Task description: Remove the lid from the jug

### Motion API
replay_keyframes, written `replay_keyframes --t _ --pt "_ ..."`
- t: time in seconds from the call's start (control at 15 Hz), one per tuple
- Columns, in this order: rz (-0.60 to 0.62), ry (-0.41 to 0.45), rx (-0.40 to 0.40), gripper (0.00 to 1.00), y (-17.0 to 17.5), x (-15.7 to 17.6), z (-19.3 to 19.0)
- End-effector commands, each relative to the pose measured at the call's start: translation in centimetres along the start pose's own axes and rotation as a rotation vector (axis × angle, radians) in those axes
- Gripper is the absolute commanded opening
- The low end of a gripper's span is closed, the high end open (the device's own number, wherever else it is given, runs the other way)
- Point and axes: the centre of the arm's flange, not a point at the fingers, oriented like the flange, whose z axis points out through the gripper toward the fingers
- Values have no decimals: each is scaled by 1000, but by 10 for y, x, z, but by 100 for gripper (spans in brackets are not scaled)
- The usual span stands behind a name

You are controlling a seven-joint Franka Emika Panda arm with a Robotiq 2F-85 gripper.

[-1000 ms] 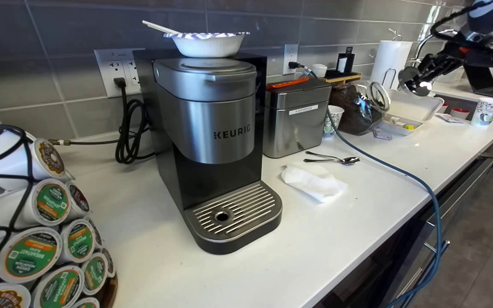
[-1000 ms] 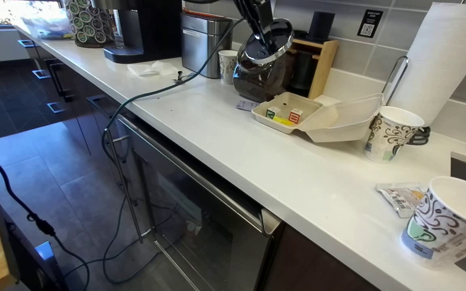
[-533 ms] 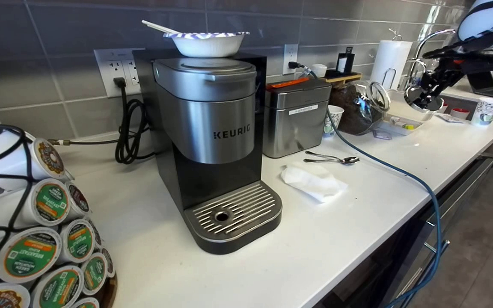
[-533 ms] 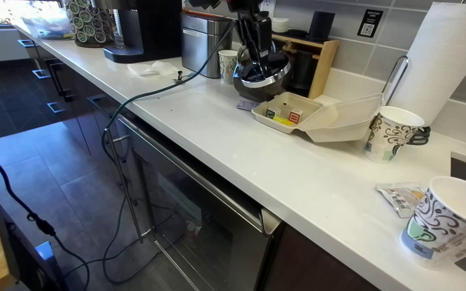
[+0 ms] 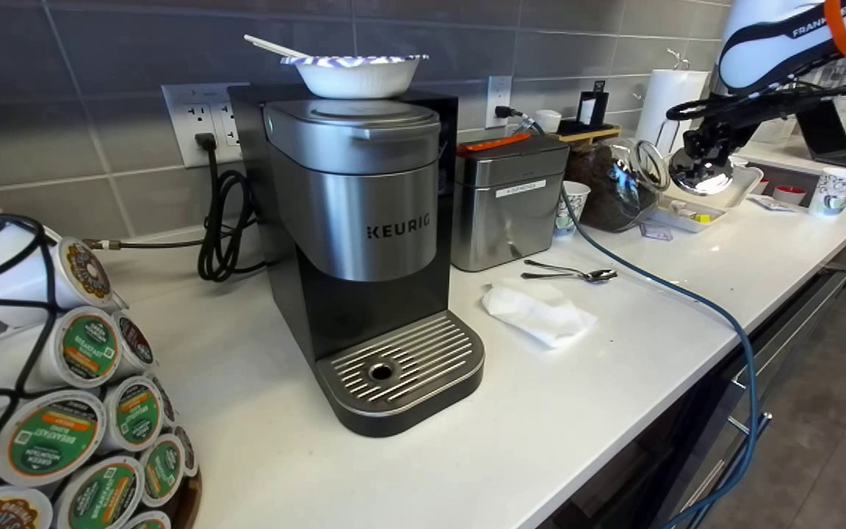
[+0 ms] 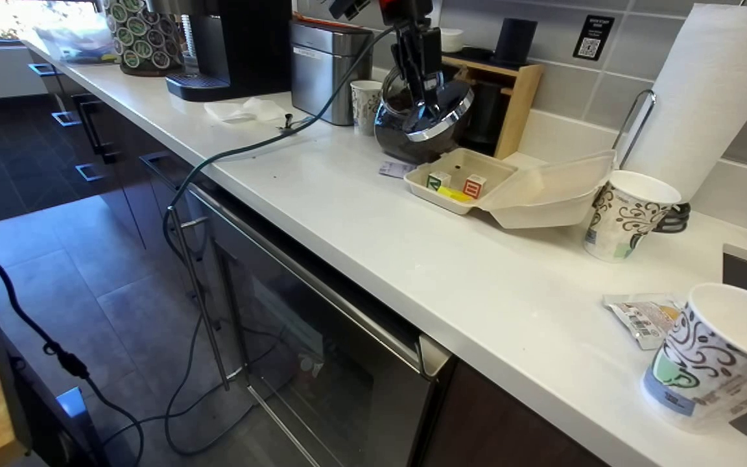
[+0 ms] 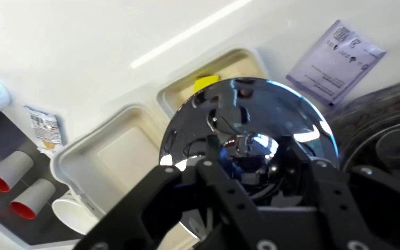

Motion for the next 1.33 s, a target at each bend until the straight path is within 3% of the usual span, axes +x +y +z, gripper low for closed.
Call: replay_keyframes --t 0.0,0.53,1.0,1.07,1.27 --pt "72 -45 -102 21 -4 33 17" --pt "133 -129 -124 21 -34 53 51" --pt "258 -168 -192 21 -31 66 75" --pt "266 -180 -202 69 -30 65 77" --pt "304 -176 -195 85 -28 66 81"
